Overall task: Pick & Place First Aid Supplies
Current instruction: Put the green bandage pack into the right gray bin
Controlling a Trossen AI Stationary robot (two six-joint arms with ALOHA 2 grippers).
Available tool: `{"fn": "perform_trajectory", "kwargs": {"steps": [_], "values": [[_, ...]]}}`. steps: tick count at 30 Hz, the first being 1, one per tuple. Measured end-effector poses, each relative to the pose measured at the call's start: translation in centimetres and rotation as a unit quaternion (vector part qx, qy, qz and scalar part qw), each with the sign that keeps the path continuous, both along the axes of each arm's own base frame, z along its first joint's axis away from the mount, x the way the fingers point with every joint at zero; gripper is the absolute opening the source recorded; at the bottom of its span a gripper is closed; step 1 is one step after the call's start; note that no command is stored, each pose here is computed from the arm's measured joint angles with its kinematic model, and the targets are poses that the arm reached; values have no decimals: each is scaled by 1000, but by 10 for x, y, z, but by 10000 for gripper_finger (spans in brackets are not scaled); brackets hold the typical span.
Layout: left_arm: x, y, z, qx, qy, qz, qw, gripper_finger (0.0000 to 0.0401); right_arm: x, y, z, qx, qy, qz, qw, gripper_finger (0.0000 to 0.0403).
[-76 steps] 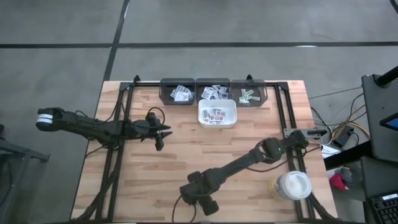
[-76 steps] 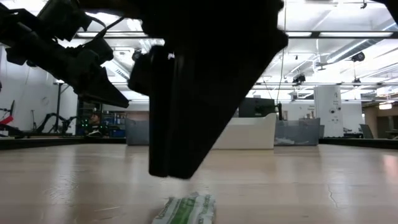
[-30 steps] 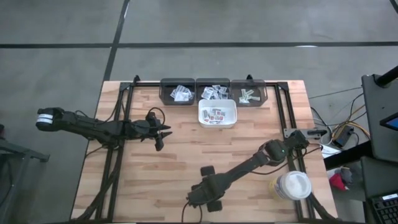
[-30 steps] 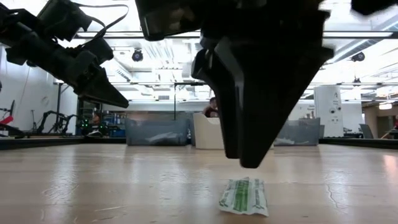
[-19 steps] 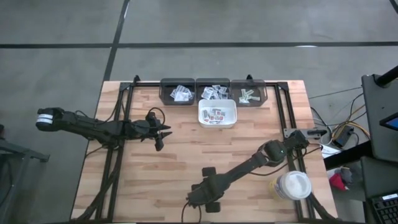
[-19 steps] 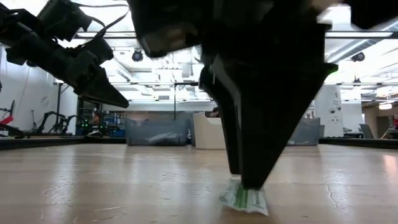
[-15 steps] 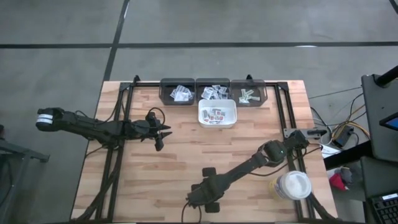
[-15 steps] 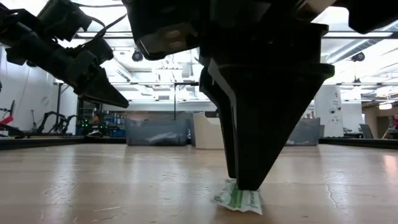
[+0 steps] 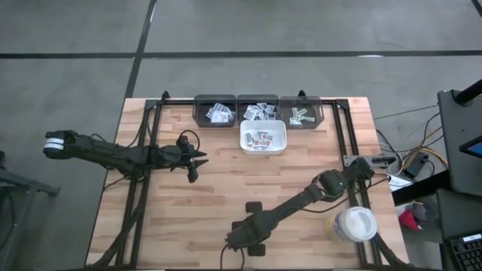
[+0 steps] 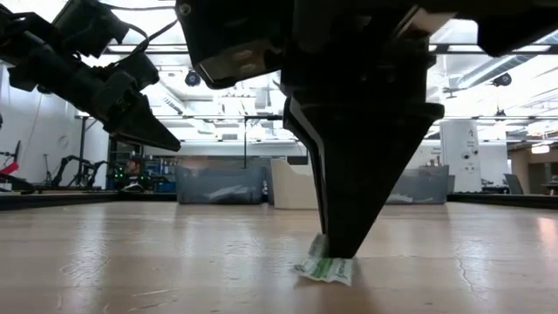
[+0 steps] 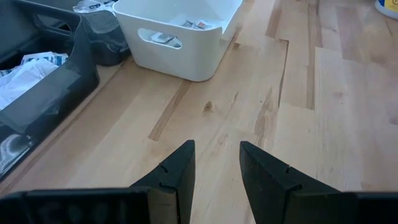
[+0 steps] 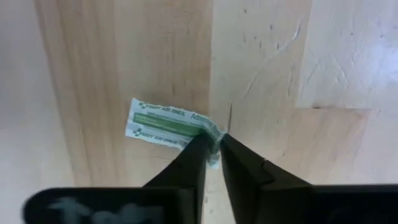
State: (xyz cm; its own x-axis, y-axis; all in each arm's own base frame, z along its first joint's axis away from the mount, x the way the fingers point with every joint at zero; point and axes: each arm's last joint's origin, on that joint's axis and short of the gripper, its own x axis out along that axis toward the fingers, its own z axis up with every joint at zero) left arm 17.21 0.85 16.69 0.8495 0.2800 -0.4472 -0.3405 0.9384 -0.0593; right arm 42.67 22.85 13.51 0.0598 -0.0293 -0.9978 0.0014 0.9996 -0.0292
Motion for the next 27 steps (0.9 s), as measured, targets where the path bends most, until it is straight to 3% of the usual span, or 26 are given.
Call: {"fn": "perform_trajectory", "kwargs": {"steps": [7, 11, 15, 20, 27], "values": [[0, 0, 0, 0, 0, 0, 1000, 124, -5, -3, 5, -17, 27, 25, 999, 10], [0, 0, 0, -1, 0, 0, 1000, 124, -14, -11, 16, -77, 73, 31, 994, 8], [0, 0, 0, -2, -1, 2, 1000, 124, -22, -27, 55, -158, 67, 29, 985, 8], [0, 0, 0, 1, -1, 8, 1000, 124, -24, -56, 107, -192, -17, -10, 981, 8], [0, 0, 0, 1, -4, 8, 1000, 124, -38, -135, 174, -251, -94, -96, 959, 8]]}}
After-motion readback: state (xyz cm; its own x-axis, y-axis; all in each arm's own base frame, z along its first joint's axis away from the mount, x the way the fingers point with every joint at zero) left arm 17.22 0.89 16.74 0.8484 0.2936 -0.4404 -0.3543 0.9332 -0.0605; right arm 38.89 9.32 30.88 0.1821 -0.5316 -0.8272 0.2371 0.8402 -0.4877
